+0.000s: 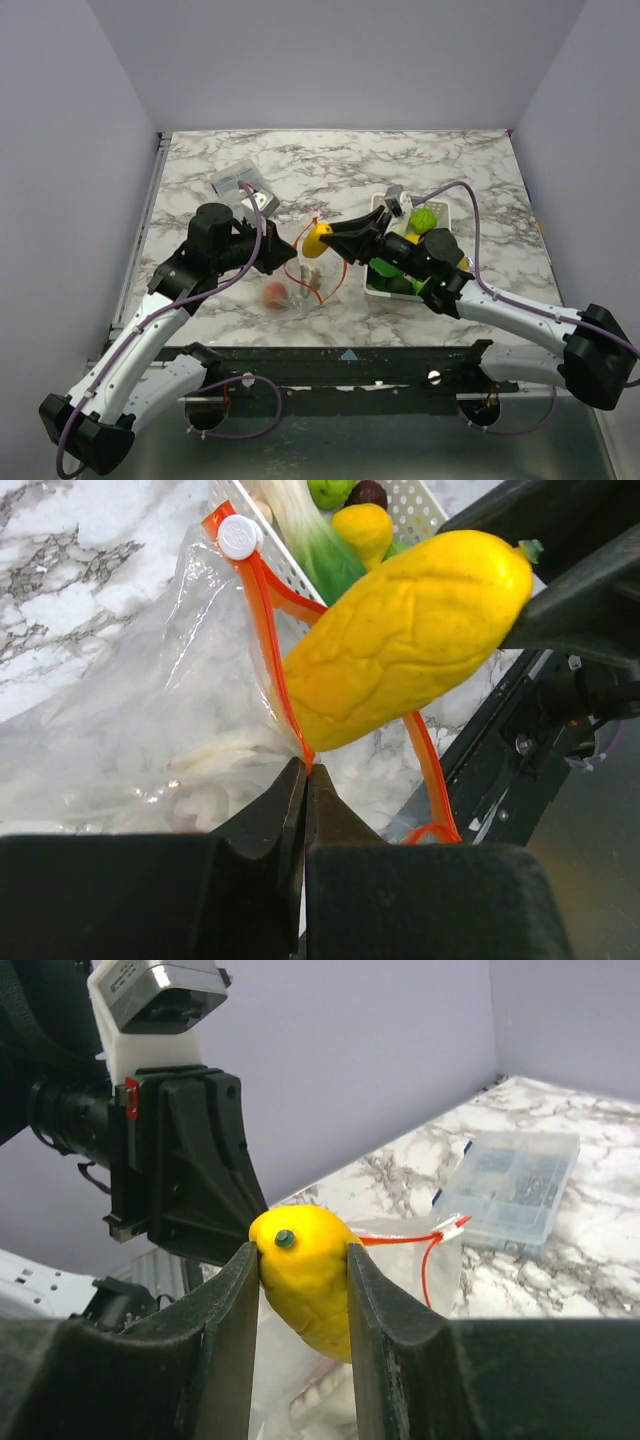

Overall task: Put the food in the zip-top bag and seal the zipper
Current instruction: Place the fake fruit in the zipper food storage bag, then pick up the fake vegetable from the bin.

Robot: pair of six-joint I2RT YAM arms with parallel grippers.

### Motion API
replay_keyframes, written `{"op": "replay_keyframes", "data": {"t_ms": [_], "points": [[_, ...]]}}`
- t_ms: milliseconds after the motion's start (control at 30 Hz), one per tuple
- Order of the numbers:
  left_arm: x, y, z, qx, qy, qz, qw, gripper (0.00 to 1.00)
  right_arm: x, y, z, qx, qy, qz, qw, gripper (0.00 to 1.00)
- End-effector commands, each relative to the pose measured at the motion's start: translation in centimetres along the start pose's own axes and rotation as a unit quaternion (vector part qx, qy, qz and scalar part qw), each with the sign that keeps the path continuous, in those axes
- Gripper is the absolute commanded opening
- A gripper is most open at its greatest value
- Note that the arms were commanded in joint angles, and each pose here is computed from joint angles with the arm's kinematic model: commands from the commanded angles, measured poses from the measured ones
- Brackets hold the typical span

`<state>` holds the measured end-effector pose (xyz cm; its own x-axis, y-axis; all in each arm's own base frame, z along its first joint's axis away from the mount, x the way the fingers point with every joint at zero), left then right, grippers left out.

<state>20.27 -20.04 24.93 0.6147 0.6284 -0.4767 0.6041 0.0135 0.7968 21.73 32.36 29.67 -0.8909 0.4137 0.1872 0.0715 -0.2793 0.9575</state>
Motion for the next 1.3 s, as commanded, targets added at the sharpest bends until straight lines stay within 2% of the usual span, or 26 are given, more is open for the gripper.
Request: {"op": "replay_keyframes", "data": {"t_ms": [0,33,67,167,400,533,767,900,1033,1100,1267], "points": [[-1.1,1.6,-0.8,-0.045,-0.023,0.029,0.998,0.00,-0.2,1.3,1.8,-0.038,0.001,-0.048,0.998,0.38],[-1.0,1.6,-0.8,-0.047,-0.020,0.029,0.998,0.00,-0.4,0.4,2.0,-0.031,0.001,-0.048,0.998,0.48],[-0.8,1.6,-0.8,-0.048,-0.013,0.029,0.998,0.00,-0.6,-0.4,2.1,-0.024,0.000,-0.046,0.999,0.54],[-0.2,1.6,-0.9,-0.046,0.006,0.026,0.999,0.00,-0.6,-1.4,1.7,-0.028,-0.003,-0.024,0.999,0.66],[0.2,1.5,-0.8,-0.043,0.015,0.024,0.999,0.00,-1.5,-0.5,1.2,-0.007,-0.052,0.006,0.999,0.71],[0.3,1.5,-0.7,-0.041,0.020,0.022,0.999,0.00,-3.1,-0.8,0.3,0.041,-0.114,0.014,0.993,0.71],[0.6,1.5,-0.7,-0.042,0.027,0.021,0.999,0.00,-6.9,-1.0,-3.3,0.100,-0.261,0.008,0.960,0.70],[0.7,1.5,-0.6,-0.041,0.030,0.020,0.999,0.00,-9.7,-0.8,-6.2,0.146,-0.377,-0.001,0.915,0.69],[0.9,1.4,-0.5,-0.038,0.034,0.018,0.999,0.00,-11.4,-1.6,-9.3,0.191,-0.456,-0.019,0.869,0.68],[0.9,1.4,-0.5,-0.037,0.034,0.018,0.999,0.00,-12.4,-2.2,-11.6,0.196,-0.500,-0.028,0.843,0.68],[0.9,1.4,-0.4,-0.034,0.032,0.016,0.999,0.00,-14.7,-4.1,-16.5,0.210,-0.592,0.007,0.778,0.68]]}}
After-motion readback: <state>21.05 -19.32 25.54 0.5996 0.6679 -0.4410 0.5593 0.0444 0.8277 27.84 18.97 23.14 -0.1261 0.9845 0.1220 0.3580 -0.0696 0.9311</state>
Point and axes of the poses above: each gripper's point midway between its finger pads, its own z axis out along the fingers, its own x axis along the line the jaws close on, y = z × x, the point moved 1 cm from there along -z, back along the fingers, and after that the axes turned 7 degrees about -z, right-handed, at the moved point
